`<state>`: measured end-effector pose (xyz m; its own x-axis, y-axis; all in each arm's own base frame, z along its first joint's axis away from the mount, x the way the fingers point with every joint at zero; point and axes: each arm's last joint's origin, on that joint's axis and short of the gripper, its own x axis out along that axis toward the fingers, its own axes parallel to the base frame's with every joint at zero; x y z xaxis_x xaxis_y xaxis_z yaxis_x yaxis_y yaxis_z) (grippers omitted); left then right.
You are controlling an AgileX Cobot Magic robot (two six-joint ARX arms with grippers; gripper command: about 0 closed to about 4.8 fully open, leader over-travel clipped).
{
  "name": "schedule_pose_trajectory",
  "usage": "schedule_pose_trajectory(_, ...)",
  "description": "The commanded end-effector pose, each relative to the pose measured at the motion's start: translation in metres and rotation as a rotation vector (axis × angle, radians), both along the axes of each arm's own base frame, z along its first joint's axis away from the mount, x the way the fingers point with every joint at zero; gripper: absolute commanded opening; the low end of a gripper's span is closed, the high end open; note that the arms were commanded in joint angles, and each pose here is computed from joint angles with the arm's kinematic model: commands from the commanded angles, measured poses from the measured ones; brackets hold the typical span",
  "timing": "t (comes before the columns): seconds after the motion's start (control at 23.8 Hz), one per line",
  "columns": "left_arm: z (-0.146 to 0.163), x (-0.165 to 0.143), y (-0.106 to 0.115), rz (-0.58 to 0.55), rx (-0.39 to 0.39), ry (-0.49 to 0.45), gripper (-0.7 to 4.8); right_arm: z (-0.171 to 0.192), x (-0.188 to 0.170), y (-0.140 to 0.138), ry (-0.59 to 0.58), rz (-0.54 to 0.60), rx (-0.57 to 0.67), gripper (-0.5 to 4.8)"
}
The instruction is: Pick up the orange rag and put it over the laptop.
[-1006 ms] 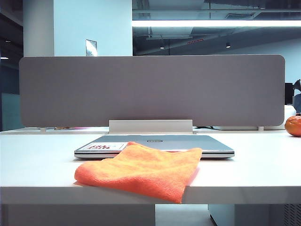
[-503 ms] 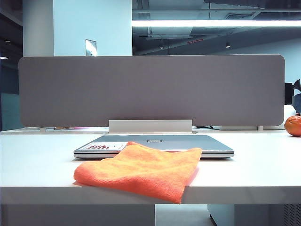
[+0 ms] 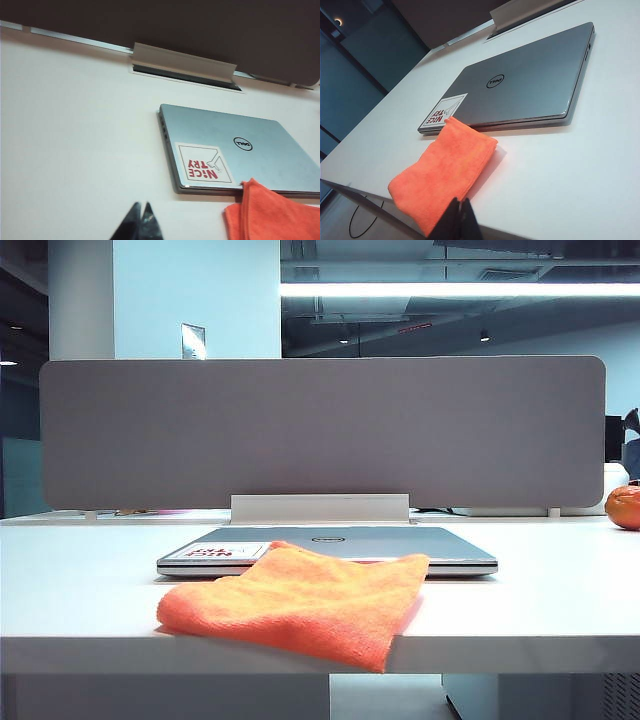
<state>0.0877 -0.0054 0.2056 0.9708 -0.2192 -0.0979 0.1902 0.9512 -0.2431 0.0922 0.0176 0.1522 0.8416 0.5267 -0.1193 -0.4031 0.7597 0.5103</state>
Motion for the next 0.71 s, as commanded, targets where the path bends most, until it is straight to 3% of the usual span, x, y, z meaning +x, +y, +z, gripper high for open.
schedule_pose_trajectory(0.04,0.011,0.003,-0.001,-0.043,-0.007,0.016,-0.06,0.000,0.000,0.000,-0.007,0.003,0.002,-0.05)
schedule_pose_trajectory(0.25,0.027,0.015,-0.002,-0.069,-0.012,0.074,-0.06,0.000,0.000,0.000,-0.007,0.003,0.002,-0.05)
schedule_pose_trajectory(0.5,0.037,0.044,-0.005,-0.184,-0.048,0.224,-0.06,0.000,0.000,0.000,-0.008,-0.001,0.001,-0.05)
schedule_pose_trajectory(0.71,0.035,0.063,-0.005,-0.190,-0.147,0.345,-0.06,0.000,0.000,0.000,-0.007,-0.004,0.000,-0.05)
